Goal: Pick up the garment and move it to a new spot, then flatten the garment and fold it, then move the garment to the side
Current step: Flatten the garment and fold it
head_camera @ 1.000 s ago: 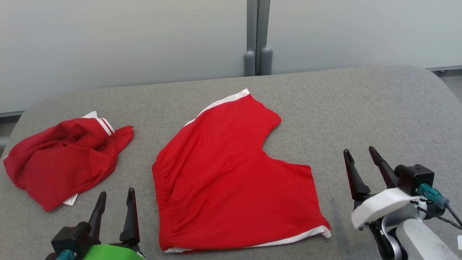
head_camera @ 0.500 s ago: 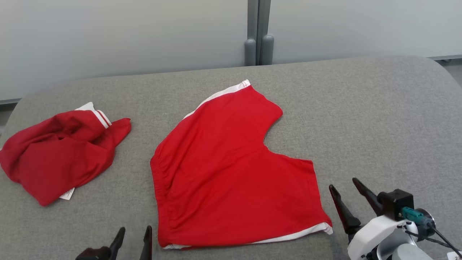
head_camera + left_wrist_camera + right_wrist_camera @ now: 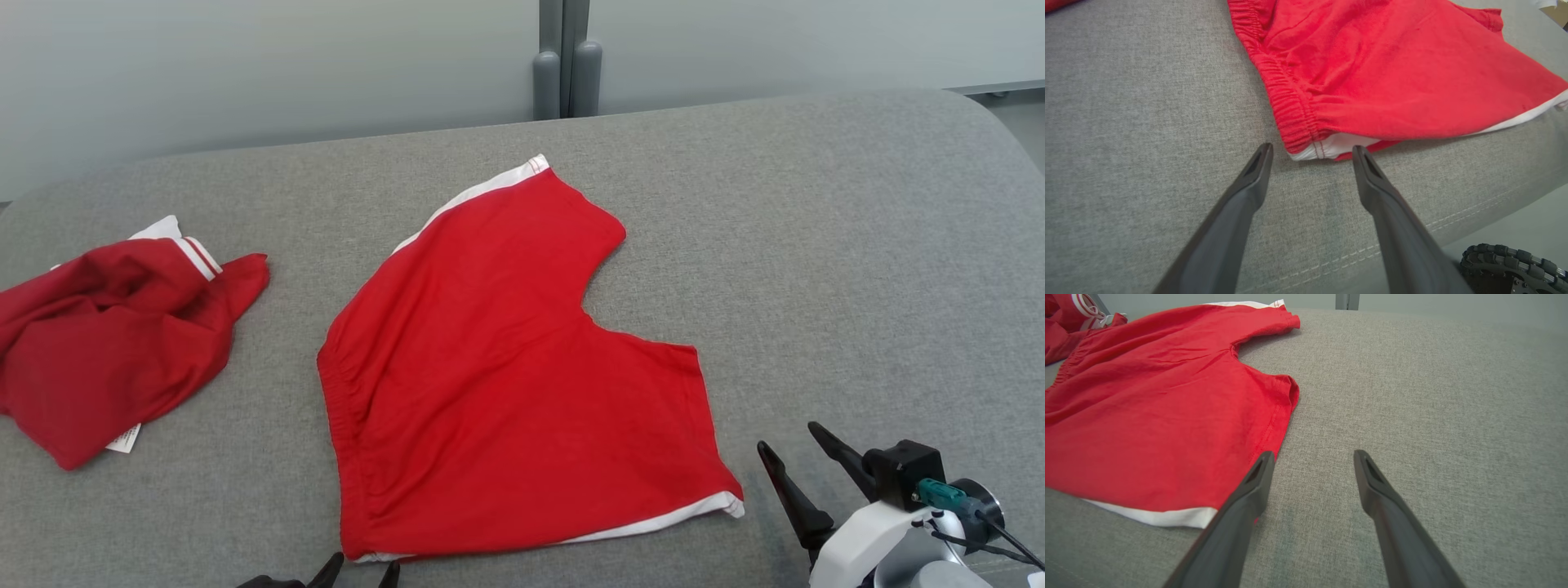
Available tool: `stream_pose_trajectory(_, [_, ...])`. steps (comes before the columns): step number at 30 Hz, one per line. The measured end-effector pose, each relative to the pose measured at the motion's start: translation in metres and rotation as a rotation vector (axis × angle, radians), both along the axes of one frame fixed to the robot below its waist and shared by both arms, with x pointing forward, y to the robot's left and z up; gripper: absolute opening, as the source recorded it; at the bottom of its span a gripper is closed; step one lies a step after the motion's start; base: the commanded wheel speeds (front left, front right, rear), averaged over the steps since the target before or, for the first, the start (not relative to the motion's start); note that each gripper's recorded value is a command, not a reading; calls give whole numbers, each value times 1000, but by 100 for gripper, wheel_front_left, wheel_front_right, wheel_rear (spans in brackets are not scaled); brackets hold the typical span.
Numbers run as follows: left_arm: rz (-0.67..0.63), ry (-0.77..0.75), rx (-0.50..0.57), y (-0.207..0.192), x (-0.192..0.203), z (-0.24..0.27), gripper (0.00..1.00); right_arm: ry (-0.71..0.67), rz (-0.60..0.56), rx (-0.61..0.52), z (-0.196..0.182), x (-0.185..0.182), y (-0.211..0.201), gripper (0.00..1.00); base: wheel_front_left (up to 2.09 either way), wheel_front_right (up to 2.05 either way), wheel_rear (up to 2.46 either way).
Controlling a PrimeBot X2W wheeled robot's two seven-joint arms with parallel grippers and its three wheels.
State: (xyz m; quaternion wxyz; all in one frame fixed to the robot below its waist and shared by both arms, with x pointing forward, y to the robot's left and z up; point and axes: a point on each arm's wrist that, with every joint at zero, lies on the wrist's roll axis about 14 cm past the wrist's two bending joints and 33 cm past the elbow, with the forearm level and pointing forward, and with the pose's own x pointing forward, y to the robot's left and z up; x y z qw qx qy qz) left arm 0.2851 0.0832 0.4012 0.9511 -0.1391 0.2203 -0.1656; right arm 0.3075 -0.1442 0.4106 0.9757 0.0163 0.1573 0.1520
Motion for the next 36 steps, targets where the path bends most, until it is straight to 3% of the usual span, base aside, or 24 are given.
stream_pose_trajectory(10, [-66,13,-23,-16,-5,-4,100,15,-6,-2,-4,-5,-5,100,0,0,0])
stream_pose_trajectory(12, [-72,12,-23,-17,-4,-4,82,18,-2,-1,-5,-6,-4,100,0,0,0])
stream_pose_trajectory(13, [-75,10,-25,-18,-4,-4,65,18,-2,-1,-5,-6,-4,100,0,0,0])
stream_pose_trajectory(15, [-75,-4,-31,-19,-2,-1,48,19,-3,-3,-5,-7,-5,100,0,0,0])
stream_pose_trajectory(17, [-75,-18,-30,-19,0,1,42,22,0,-3,-6,-7,-5,100,0,0,0])
stream_pose_trajectory(23, [-77,-50,-56,-28,4,7,3,41,65,-13,-12,-14,7,100,0,0,0])
stream_pose_trajectory(29, [-79,-58,-50,-28,6,5,0,54,192,-113,-21,-23,14,100,0,0,0])
stream_pose_trajectory(36, [-53,-74,-66,-28,13,7,0,64,269,-120,-25,-31,28,100,0,0,0])
